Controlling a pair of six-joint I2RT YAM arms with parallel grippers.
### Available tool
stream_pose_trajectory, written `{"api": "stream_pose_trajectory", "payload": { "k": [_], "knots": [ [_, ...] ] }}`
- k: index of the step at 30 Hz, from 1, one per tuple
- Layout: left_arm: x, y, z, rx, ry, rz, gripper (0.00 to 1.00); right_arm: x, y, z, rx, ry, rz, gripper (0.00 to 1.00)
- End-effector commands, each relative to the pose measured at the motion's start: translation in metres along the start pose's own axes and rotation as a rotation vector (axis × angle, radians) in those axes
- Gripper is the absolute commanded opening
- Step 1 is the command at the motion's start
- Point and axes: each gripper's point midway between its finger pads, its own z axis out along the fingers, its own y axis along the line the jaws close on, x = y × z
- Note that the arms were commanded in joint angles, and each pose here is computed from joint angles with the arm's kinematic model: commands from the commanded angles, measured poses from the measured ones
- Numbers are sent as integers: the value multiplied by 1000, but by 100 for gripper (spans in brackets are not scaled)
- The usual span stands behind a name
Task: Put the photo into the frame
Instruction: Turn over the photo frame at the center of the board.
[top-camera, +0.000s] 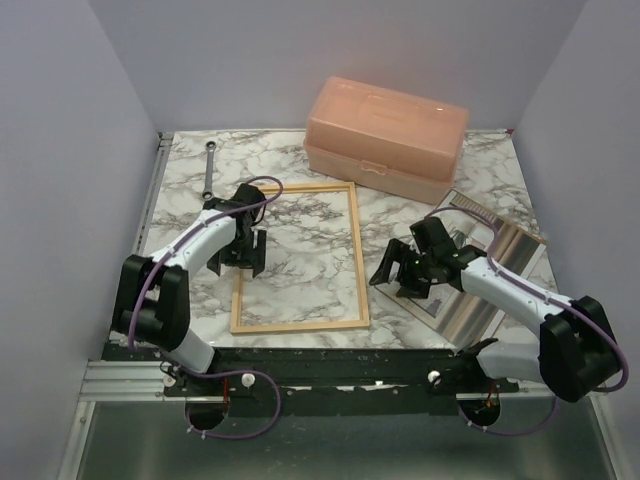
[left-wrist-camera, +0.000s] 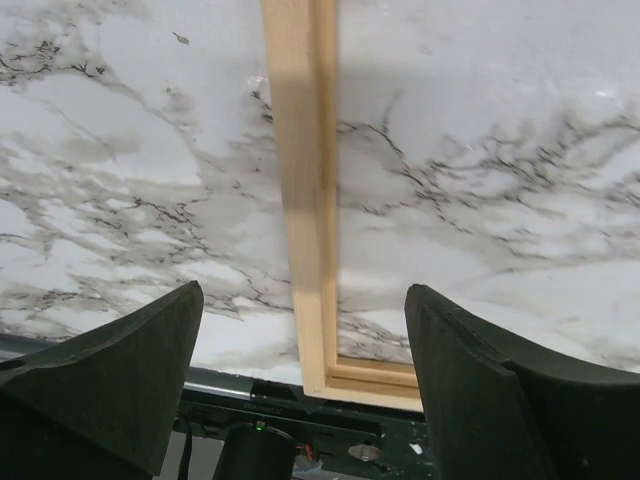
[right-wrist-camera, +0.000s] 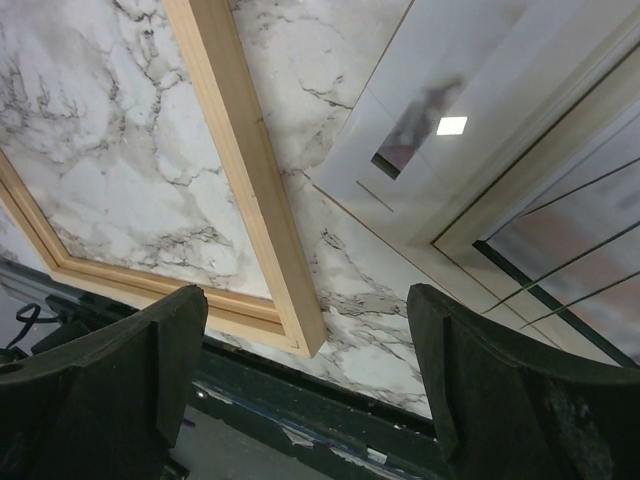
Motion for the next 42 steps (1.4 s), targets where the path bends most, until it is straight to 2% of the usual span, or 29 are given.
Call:
{"api": "stream_pose_trajectory", "payload": {
  "k": [1,5,8,13,15,18,22,27,30,34,38,42],
  "knots": [
    [-6,-14,-50,72,-133,-1,84,17,8,13,-32,78,-28,87],
    [-7,-47,-98,270,-269,19,87,30,14,21,-42,118,-47,78],
    [-6,-77,-145,502,-389,25,98,40,19,28,-40,145,-68,72],
    [1,-105,-222,867,-579,38,99,56,25,39,4,182,-122,66],
    [5,-109,-243,957,-621,40,99,60,22,43,52,190,-141,61],
    [9,-112,-262,1034,-654,46,99,64,17,42,126,185,-171,51],
    [13,-112,-263,1050,-651,42,99,73,17,39,149,191,-200,38],
    [12,-106,-248,996,-655,6,99,84,13,38,171,202,-223,31],
    [12,-105,-242,979,-645,-2,99,88,11,39,182,201,-236,31],
    [13,-106,-233,963,-618,-4,99,82,15,35,178,172,-252,37],
    [13,-108,-225,947,-591,-4,99,66,25,23,175,99,-261,62],
    [13,-114,-213,936,-542,-3,99,50,33,12,169,30,-278,79]
  ]
}}
